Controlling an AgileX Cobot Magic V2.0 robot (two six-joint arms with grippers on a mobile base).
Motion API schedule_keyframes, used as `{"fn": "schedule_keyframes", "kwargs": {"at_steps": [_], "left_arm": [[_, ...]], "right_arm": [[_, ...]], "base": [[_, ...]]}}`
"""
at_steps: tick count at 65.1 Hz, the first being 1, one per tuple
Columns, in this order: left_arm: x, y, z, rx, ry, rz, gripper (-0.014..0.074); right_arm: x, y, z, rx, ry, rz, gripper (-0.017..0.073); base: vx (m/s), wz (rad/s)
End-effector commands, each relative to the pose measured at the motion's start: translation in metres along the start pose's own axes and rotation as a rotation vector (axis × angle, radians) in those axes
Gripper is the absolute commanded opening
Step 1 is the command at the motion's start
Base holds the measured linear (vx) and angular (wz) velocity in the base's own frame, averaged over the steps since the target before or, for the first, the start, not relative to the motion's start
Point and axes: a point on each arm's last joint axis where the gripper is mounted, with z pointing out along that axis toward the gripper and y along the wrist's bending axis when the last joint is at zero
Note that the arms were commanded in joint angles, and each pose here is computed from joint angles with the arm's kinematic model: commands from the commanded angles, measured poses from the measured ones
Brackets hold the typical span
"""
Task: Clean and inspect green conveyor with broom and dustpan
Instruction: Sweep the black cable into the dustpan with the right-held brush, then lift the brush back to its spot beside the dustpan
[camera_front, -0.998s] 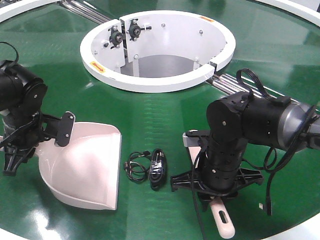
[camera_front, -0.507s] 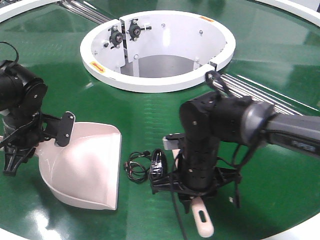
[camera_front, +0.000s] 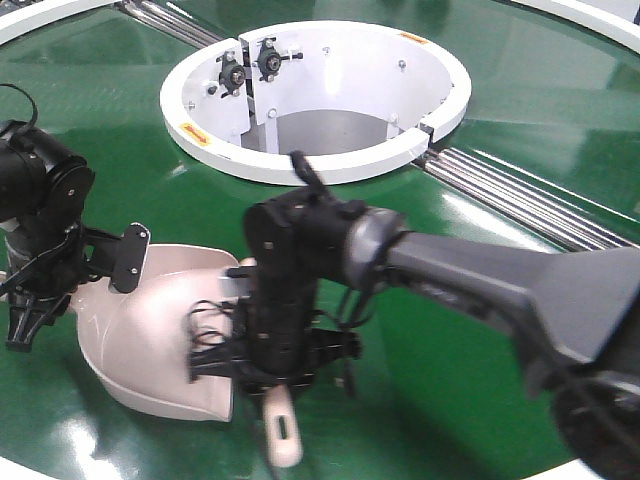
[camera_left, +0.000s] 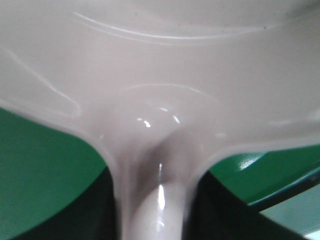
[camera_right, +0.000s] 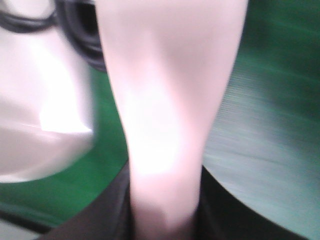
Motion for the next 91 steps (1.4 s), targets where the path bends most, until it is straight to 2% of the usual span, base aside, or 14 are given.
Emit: {"fn": "schedule_keyframes", "kwargs": {"at_steps": [1, 10, 17, 38, 50, 63, 74, 91], "left_arm": [[0.007, 0.001, -0.02, -0.051, 0.003, -0.01, -0.0006], [0.007, 0.001, -0.02, -0.051, 0.003, -0.01, -0.0006], [0.007, 0.001, -0.02, -0.051, 0.003, -0.01, -0.0006], [0.007, 0.001, -0.02, -0.049, 0.003, -0.01, -0.0006], [0.007, 0.001, -0.02, -0.049, 0.003, -0.01, -0.0006], [0.007, 0.001, -0.02, -0.049, 0.003, -0.01, -0.0006], [0.007, 0.001, -0.02, -0.049, 0.003, -0.01, -0.0006], [0.007, 0.001, -0.02, -0.049, 0.003, -0.01, -0.0006]], "right_arm": [[0.004, 0.036, -0.031, -0.121, -0.017, -0.092, -0.0003], [-0.002, 0.064, -0.044, -0.187, -0.087, -0.166, -0.0003], [-0.004, 0.068, -0.057, -0.211, -0.128, -0.175, -0.0002], [-0.009, 0.038, -0.102, -0.22, -0.234, -0.179, 0.0001], [-0.002, -0.011, -0.114, -0.082, -0.266, -0.155, 0.0006], [0.015, -0.08, -0.12, 0.086, -0.259, -0.098, 0.0008], [0.028, -0.135, -0.114, 0.116, -0.21, -0.056, 0.0008], [0.046, -0.2, -0.082, 0.119, -0.08, 0.007, 0.0008]], "base": [[0.0, 0.0], [0.0, 0.0], [0.0, 0.0], [0.0, 0.0], [0.0, 0.0], [0.0, 0.0], [0.0, 0.0], [0.0, 0.0]]}}
